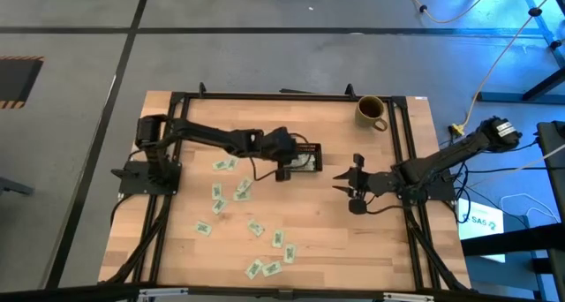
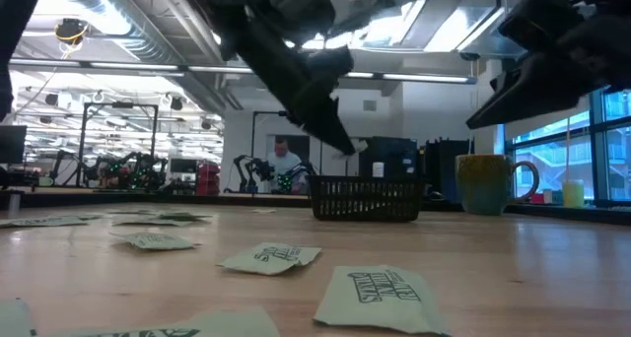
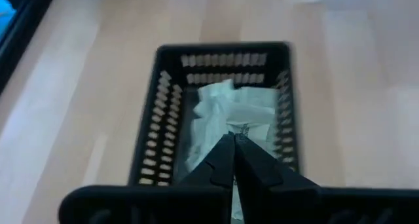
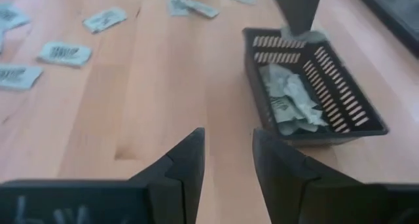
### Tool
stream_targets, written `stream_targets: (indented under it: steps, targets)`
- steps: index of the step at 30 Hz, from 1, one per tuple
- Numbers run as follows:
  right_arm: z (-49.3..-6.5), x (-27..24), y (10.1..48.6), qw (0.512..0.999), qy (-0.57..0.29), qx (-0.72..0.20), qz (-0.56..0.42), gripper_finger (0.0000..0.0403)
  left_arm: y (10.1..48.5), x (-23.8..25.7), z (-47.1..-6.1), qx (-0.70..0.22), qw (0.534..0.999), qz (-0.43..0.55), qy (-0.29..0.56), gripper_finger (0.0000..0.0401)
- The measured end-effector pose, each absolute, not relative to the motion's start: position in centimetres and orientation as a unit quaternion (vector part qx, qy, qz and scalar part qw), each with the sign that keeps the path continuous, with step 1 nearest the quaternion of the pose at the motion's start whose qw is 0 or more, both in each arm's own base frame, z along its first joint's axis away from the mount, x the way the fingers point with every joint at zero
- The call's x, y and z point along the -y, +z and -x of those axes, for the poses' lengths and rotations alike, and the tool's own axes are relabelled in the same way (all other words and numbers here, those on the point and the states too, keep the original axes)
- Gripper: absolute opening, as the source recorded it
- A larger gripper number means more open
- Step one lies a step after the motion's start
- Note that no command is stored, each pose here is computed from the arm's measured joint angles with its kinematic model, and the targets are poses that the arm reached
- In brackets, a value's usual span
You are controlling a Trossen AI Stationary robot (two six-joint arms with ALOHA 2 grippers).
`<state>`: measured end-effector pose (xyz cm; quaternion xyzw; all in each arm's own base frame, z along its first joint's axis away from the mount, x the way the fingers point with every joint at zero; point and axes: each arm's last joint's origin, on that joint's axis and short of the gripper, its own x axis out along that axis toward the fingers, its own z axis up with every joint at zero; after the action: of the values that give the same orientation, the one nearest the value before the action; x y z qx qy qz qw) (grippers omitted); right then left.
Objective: Pick and place Stevia / Truvia into bins
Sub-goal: Put the stevia packet into the black basket
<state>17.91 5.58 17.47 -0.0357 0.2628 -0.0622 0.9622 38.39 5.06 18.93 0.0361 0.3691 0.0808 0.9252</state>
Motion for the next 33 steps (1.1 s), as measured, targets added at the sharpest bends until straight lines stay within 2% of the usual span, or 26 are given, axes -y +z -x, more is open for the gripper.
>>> stream_targets:
  steps: [9, 16, 21, 24, 29, 33]
  targets:
    - [-18.0, -5.3, 17.4, 0.962, -0.072, -0.262, 0.025, 0.0131, 16.0, -6.7, -38.7, -0.403, 0.91, -0.017, 0.099, 0.0023]
    - [-17.9, -5.3, 17.4, 0.961, -0.074, -0.264, 0.018, 0.0131, 15.6, -6.8, -38.9, -0.405, 0.909, -0.017, 0.099, 0.0043]
    - [-17.9, -5.3, 17.4, 0.961, -0.075, -0.264, 0.019, 0.0131, 16.9, -6.7, -38.6, -0.392, 0.914, -0.017, 0.101, 0.0056]
    - [-17.9, -5.3, 17.3, 0.961, -0.078, -0.264, 0.005, 0.0131, 18.3, -6.4, -37.4, -0.416, 0.904, -0.02, 0.095, 0.0062]
    - [-17.8, -5.2, 17.2, 0.959, -0.078, -0.272, 0.01, 0.0131, 21.2, -4.9, -34.2, -0.483, 0.871, 0.003, 0.092, 0.0061]
    - [-17.8, -5.2, 17.1, 0.957, -0.082, -0.279, 0.002, 0.0131, 21.8, -3.1, -31.8, -0.531, 0.841, 0.038, 0.098, 0.0057]
